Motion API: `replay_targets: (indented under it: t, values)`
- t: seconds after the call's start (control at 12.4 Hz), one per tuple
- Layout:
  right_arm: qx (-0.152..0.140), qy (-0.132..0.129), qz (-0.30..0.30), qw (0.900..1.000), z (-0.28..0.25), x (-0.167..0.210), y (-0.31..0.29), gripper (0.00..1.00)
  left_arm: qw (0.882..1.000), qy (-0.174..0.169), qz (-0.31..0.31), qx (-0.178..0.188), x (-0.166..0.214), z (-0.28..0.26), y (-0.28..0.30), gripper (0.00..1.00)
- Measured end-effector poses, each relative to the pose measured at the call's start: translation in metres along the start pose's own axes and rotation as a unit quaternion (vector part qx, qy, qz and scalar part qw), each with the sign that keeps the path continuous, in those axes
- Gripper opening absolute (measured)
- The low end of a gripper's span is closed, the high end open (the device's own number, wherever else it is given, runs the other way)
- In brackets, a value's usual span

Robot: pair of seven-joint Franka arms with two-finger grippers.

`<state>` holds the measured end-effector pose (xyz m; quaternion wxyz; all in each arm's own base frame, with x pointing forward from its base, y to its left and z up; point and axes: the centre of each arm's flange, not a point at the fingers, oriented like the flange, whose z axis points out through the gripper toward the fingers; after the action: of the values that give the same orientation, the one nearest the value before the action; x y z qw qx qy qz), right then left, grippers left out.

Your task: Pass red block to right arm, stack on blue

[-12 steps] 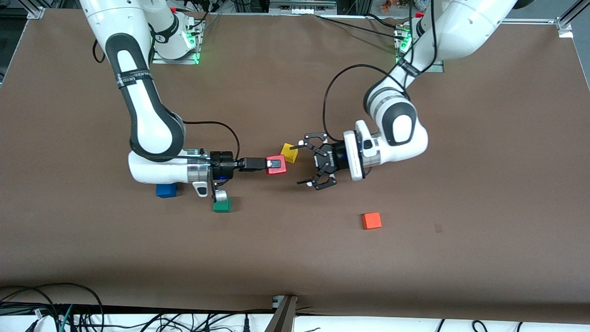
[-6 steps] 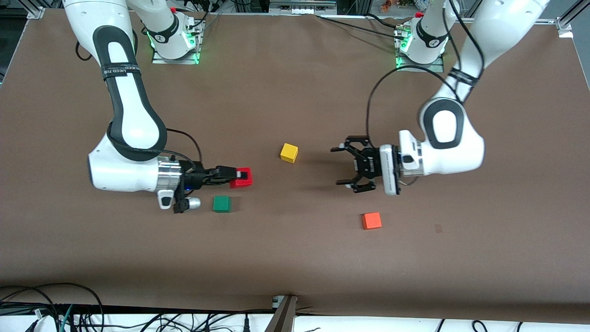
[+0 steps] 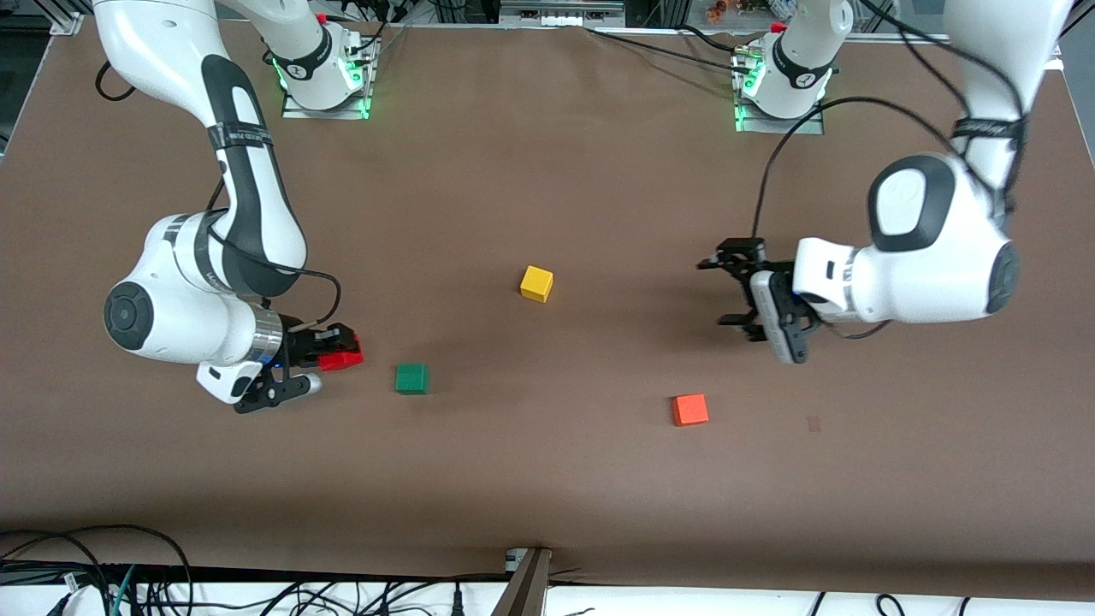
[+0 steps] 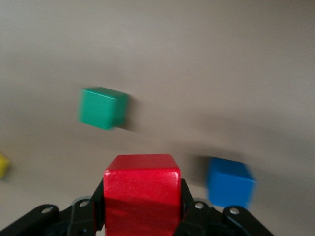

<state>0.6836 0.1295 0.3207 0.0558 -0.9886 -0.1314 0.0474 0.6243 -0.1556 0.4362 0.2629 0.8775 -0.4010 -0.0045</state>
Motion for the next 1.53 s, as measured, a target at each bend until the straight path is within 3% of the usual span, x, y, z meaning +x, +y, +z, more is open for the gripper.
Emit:
replay_targets:
  t: [0.16, 0.32, 0.64, 0.8, 0.89, 1.05, 1.53]
  values:
    - [-0.061, -0.012, 0.014, 0.998, 0.004, -0.003, 0.01, 0.56, 0.993, -0.049, -0.059, 0.085, -0.008, -0.042, 0.029, 1.0]
    - [-0.087, -0.008, 0.028, 0.996, 0.015, -0.006, 0.016, 0.56, 0.976, -0.064, -0.138, 0.153, -0.029, -0.079, 0.048, 1.0]
    - [-0.095, 0.02, 0.056, 0.994, 0.036, -0.022, 0.033, 0.56, 0.924, -0.062, -0.297, 0.231, -0.102, -0.122, 0.03, 1.0]
    - [-0.095, 0.026, 0.061, 0.993, 0.044, -0.032, 0.037, 0.56, 0.894, -0.029, -0.369, 0.253, -0.126, -0.154, 0.028, 1.0]
    - [-0.094, 0.03, 0.062, 0.993, 0.047, -0.036, 0.038, 0.56, 0.885, -0.015, -0.389, 0.257, -0.136, -0.168, 0.029, 1.0]
    - [-0.095, 0.037, 0.063, 0.993, 0.054, -0.043, 0.041, 0.56, 0.879, -0.021, -0.405, 0.251, -0.144, -0.181, 0.037, 1.0]
    - [-0.097, 0.048, 0.066, 0.992, 0.072, -0.058, 0.042, 0.56, 0.881, -0.034, -0.402, 0.248, -0.128, -0.18, 0.045, 1.0]
